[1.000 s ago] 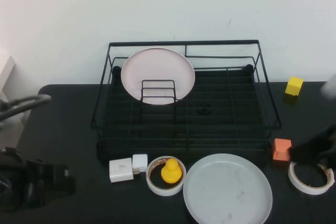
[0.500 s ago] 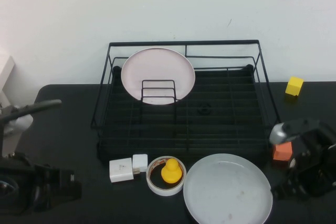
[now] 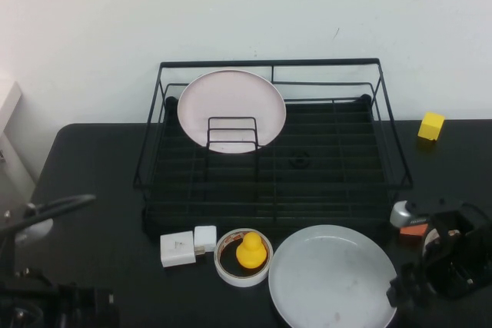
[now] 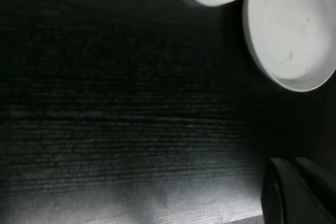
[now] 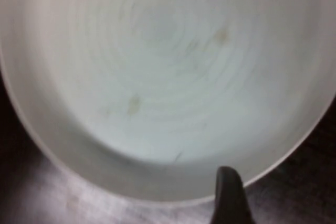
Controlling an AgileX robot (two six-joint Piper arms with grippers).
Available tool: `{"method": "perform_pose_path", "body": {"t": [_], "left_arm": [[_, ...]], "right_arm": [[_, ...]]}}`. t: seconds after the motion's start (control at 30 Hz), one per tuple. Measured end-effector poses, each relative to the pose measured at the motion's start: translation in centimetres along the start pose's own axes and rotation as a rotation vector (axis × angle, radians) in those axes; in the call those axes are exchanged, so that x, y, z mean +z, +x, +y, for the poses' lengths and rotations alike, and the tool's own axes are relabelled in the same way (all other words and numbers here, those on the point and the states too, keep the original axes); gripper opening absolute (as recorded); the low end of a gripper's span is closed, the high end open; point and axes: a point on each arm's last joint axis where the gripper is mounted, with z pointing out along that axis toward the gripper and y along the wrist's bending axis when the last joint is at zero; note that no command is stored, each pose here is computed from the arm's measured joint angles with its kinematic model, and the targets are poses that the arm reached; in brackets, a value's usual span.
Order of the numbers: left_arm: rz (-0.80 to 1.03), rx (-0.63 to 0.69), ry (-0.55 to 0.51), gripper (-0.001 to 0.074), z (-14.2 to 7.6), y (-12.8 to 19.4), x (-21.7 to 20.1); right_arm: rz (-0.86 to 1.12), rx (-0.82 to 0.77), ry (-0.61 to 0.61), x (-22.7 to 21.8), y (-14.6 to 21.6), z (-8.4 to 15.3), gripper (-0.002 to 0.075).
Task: Place plate on rack
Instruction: Pick up the plate from the table
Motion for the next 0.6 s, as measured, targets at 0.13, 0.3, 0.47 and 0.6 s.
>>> {"method": "perform_pose_path", "body": {"t": [0.13,0.3,0.47,0.6], "left_arm": [[-0.005,-0.016,-0.011,-0.0002,0.4,0.3,0.3],[-0.019,-0.025,-0.010,-0.0002,0.4,0.2,0.4],[-0.020,-0.028,-0.007,-0.0002,0.4,0.2,0.4],[-0.017,-0.034,-0.005,-0.0002,0.4,0.3,0.4]], "right_arm": [[-0.028,0.050,0.016,0.4,-0.5,-0.3,0.0430],[-0.008,0.068,-0.001,2.2,-1.6,-0.8,0.0433],[0.029,0.097,-0.033,4.1,-2.2,-1.2,0.0419],[0.036,0.131,-0.055,4.7,-2.4,-1.2,0.0304]]}}
